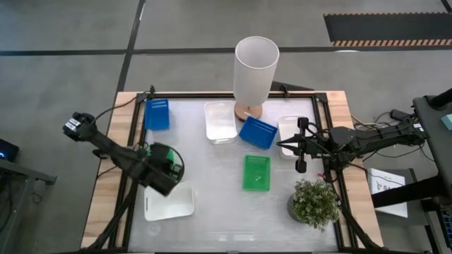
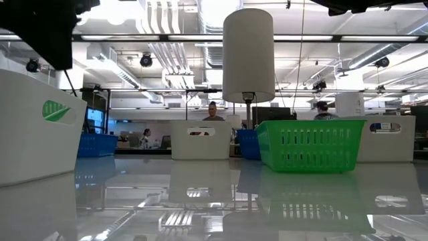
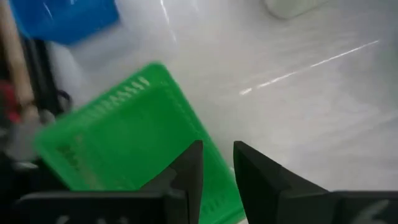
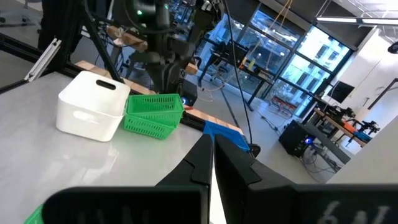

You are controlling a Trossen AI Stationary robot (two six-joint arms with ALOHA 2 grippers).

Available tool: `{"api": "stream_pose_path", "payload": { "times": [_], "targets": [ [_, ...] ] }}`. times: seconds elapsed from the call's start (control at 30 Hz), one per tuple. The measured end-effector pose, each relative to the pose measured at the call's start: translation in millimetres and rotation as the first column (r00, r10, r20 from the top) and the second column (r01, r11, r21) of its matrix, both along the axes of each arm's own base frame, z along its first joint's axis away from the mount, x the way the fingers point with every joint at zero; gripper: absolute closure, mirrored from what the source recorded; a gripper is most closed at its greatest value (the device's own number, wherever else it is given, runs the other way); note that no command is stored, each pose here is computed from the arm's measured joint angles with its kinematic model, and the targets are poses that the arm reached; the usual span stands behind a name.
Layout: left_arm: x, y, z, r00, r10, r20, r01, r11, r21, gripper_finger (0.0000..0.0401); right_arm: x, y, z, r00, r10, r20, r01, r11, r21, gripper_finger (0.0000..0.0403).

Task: Stack baskets by color
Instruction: Stack the top green bin on top of the left green bin on the table

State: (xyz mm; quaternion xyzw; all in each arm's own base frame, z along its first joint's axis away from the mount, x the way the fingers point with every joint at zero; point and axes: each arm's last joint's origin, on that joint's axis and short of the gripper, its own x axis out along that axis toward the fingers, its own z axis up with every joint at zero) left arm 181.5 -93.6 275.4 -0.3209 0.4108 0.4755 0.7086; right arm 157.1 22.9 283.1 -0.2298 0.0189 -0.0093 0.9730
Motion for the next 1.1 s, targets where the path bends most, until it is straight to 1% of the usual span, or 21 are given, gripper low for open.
{"api": "stream_pose_path", "payload": {
  "times": [0.17,0.33,0.47,0.6,0.7,0.83,1.1],
  "targets": [
    [7,7,-16,0.998,0.066,0.012,-0.065,0.996,-0.065,0.0322,0,0,-2,1.000,-0.001,-0.016,0.000,1.000,-0.013,0.0394],
    [9,11,-23,0.993,0.113,0.017,-0.112,0.991,-0.069,0.0284,0,0,-2,1.000,-0.001,-0.023,0.001,1.000,-0.019,0.0394],
    [10,13,-36,0.989,0.149,-0.021,-0.150,0.988,-0.023,0.0253,-1,0,-4,0.999,-0.006,-0.043,0.004,0.999,-0.038,0.0394],
    [17,14,-45,0.986,0.161,-0.040,-0.160,0.987,0.030,0.0245,-1,-1,-4,0.998,-0.038,-0.041,0.036,0.998,-0.044,0.0394],
    [21,15,-51,0.983,0.171,-0.068,-0.167,0.984,0.054,0.0252,-1,-2,-4,0.998,-0.053,-0.040,0.051,0.998,-0.046,0.0394],
    [25,14,-59,0.979,0.175,-0.102,-0.167,0.983,0.076,0.0272,-1,-2,-4,0.998,-0.052,-0.040,0.050,0.997,-0.051,0.0394],
    [27,14,-65,0.976,0.180,-0.124,-0.169,0.981,0.089,0.0343,-1,-2,-4,0.998,-0.052,-0.039,0.050,0.997,-0.056,0.0394]
  ]
}}
